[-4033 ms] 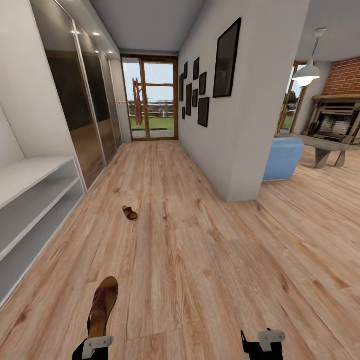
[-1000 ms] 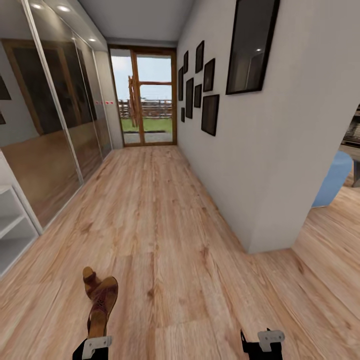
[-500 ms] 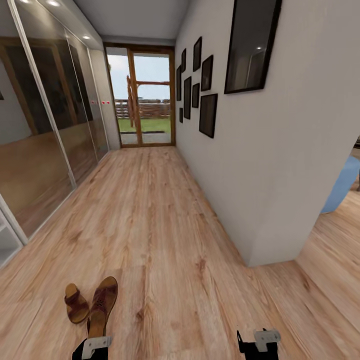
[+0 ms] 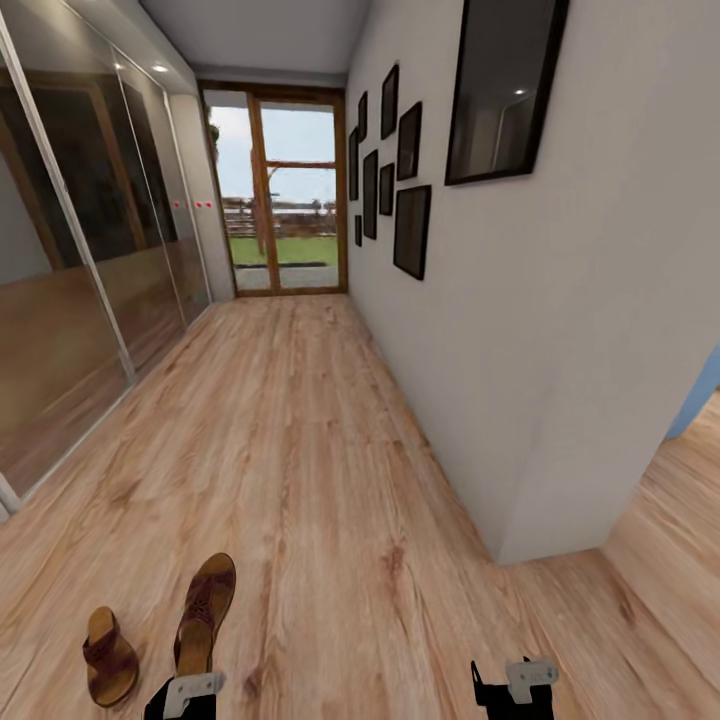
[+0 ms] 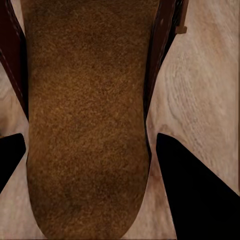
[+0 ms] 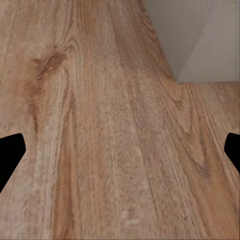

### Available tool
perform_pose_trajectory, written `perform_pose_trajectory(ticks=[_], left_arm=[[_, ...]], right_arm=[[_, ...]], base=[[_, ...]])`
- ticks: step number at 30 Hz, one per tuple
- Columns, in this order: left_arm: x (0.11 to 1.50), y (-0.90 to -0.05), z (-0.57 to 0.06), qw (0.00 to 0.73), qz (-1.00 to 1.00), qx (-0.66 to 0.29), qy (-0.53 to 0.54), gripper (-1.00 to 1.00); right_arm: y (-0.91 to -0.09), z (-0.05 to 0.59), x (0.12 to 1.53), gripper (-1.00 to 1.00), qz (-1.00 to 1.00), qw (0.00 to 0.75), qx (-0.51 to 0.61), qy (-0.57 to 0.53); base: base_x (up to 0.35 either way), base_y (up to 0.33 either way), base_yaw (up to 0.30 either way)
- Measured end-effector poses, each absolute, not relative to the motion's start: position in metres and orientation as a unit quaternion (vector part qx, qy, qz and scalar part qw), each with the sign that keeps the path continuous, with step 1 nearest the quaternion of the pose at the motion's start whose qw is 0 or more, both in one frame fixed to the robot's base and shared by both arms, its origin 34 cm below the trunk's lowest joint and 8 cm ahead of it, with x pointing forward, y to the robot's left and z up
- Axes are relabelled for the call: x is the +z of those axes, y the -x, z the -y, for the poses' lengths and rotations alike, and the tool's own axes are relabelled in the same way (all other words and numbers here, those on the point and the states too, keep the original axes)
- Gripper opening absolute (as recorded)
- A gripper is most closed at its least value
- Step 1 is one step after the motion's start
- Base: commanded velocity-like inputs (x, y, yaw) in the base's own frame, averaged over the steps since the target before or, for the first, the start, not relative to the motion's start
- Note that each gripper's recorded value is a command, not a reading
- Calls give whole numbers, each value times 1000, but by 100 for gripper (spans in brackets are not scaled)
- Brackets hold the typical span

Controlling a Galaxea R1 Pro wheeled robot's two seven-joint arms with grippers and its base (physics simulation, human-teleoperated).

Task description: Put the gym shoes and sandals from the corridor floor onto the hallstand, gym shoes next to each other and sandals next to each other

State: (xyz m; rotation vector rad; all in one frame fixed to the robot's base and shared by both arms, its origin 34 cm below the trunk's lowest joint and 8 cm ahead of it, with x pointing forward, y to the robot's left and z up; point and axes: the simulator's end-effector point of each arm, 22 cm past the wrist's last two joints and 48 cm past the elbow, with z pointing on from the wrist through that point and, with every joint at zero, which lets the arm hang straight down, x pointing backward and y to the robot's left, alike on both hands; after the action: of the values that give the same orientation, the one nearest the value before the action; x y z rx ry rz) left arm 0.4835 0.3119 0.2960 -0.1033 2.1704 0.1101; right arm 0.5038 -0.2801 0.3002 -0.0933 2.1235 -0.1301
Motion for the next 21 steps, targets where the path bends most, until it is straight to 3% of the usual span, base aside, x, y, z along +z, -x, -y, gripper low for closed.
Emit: perform_pose_trajectory(ticks=[10, 21], left_arm=[[296, -483, -312, 464, -884, 45, 42, -100], [296, -483, -313, 464, -884, 47, 44, -100]], right_arm=[[-504, 280, 300, 100, -872, 484, -54, 40], [-504, 279, 300, 100, -872, 485, -53, 40]], base=[[324, -85, 11], [338, -1, 245]])
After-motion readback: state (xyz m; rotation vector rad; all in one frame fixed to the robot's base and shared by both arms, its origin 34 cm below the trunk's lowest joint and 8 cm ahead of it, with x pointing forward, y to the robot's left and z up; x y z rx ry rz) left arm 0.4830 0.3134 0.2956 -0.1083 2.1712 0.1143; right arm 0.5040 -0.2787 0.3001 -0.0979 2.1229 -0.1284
